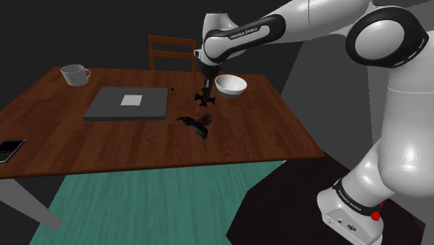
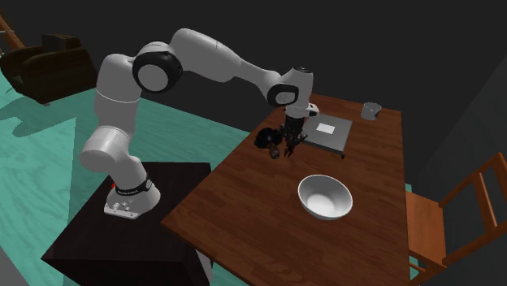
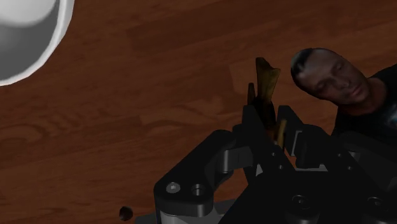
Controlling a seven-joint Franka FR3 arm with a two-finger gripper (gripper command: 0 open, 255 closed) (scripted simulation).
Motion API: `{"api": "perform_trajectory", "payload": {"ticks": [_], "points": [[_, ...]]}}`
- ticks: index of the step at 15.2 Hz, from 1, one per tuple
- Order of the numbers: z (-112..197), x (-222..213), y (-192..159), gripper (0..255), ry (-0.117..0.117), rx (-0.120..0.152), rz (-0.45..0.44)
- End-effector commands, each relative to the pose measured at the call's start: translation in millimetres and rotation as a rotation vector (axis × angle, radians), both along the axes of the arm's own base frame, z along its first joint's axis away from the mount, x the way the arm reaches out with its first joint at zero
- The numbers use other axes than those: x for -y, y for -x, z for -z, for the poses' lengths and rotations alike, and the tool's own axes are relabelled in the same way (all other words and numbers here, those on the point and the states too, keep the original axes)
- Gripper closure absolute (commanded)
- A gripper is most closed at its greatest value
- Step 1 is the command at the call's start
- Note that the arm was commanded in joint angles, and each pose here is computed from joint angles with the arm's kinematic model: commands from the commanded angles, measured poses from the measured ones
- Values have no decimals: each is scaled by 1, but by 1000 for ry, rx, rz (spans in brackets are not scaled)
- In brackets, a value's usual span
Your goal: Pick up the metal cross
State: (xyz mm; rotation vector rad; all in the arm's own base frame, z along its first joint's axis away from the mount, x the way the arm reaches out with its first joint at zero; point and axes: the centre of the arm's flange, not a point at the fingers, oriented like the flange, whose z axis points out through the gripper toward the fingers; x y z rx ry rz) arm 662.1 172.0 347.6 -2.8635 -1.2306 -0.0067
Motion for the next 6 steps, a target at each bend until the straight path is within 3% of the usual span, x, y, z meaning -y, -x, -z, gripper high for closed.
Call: {"api": "perform_trajectory", "payload": {"ticks": [1, 6], "points": [[-11, 1, 0, 255, 0, 0, 0], [-28, 1, 0, 255, 0, 0, 0]]}}
